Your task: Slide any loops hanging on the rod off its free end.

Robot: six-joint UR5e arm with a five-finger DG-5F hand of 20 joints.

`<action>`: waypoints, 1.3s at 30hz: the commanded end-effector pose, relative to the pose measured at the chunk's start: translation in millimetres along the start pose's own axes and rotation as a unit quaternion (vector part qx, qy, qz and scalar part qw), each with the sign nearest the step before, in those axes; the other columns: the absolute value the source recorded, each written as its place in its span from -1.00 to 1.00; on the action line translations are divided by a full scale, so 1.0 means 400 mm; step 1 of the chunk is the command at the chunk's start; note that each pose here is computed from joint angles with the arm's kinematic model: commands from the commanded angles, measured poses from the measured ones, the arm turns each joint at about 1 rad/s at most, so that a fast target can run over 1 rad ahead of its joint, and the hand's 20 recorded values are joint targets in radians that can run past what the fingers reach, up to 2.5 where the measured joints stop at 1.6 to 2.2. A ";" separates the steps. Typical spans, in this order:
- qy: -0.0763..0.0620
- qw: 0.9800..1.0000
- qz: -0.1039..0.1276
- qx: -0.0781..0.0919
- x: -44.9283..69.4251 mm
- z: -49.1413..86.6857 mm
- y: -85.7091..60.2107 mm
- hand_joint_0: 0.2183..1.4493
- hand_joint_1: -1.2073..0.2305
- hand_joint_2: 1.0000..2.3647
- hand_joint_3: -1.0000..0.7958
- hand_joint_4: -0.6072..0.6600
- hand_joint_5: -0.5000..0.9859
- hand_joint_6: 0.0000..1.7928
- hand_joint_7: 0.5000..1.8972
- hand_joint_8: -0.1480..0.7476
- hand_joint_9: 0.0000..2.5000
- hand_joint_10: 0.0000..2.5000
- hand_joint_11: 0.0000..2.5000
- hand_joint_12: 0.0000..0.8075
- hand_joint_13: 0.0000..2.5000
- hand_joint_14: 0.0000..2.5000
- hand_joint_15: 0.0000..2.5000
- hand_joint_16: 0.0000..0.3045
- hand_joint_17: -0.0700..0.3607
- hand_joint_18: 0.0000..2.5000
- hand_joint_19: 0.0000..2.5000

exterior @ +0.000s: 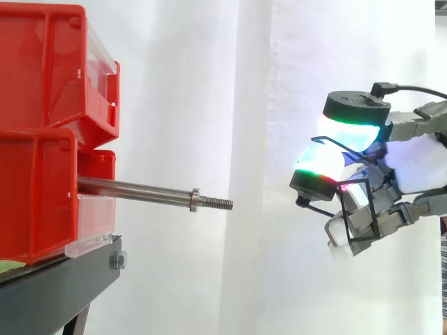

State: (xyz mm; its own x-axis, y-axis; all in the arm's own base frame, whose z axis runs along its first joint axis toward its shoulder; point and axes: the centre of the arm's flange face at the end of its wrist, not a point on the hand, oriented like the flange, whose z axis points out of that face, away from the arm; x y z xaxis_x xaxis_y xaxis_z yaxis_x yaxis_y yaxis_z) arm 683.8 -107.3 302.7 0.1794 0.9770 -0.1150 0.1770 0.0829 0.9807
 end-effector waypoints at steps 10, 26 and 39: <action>0.003 1.000 -0.008 0.024 -0.016 -0.008 0.042 -0.32 -0.24 -0.99 -0.32 -0.02 -0.55 0.02 -0.31 0.03 0.04 -0.99 -0.50 -0.18 -0.28 -0.99 -0.70 -0.71 -0.22 -0.47 -0.67; 0.004 0.999 -0.016 0.034 -0.019 -0.013 0.039 -0.33 -0.27 -0.99 -0.31 -0.09 -0.55 0.00 -0.30 -0.05 -0.15 -0.99 -0.44 -0.20 -0.25 -0.99 -0.66 -0.71 -0.22 -0.45 -0.65; 0.004 0.999 -0.017 0.034 -0.019 -0.013 0.039 -0.30 -0.38 -0.98 -0.22 -0.12 -0.54 0.01 -0.27 -0.05 -0.24 -0.99 -0.56 -0.19 -0.32 -0.99 -0.69 -0.72 -0.22 -0.47 -0.67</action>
State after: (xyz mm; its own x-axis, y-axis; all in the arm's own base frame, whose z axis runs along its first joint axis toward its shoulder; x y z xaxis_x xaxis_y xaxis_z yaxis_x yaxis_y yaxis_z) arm 680.5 -112.6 319.4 0.1655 0.9754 -0.1458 0.2496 0.1016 0.9630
